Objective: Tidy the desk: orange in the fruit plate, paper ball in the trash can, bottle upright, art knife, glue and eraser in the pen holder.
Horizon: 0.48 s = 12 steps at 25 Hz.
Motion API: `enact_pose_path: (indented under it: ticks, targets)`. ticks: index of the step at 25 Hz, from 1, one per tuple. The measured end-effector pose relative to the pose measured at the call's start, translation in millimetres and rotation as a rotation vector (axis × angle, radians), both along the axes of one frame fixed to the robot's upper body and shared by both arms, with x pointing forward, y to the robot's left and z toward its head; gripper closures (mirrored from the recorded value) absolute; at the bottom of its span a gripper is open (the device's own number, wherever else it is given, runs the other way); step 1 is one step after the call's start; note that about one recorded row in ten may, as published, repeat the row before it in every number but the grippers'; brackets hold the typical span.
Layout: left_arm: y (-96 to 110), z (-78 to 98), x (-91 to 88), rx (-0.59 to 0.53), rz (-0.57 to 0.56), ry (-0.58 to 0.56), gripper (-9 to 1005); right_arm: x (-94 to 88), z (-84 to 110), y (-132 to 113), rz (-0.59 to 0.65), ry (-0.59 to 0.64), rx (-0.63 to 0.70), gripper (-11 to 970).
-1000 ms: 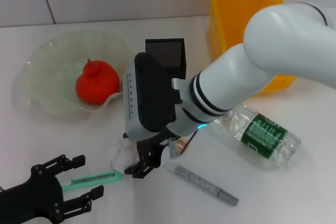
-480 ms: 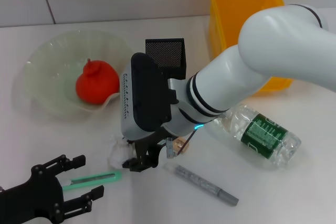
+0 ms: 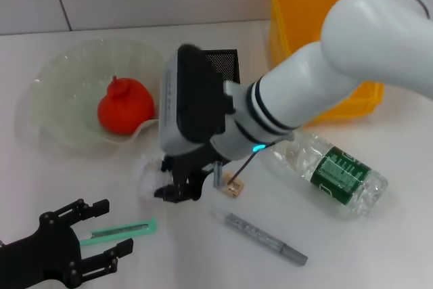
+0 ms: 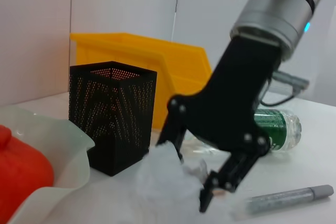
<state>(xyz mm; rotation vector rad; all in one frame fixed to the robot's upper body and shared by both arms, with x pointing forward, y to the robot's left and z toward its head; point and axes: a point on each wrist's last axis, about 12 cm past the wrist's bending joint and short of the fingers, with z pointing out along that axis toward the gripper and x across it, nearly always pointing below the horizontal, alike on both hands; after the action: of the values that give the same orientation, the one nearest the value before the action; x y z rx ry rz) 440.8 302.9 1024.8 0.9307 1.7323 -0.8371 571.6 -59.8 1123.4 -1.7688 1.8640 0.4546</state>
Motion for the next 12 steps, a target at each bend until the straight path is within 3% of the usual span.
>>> enact_pose_path:
  ticks: [5,12]
  targets:
    - [0.1,0.0,0.0,0.001,0.0,-0.002,201,6.4,9.5,-6.0,-0.038,0.01,0.036,550]
    - [-0.8,-0.2,-0.1,0.001,-0.003,-0.002,203,19.2,54.1,-35.7,-0.135,-0.004,0.178,559]
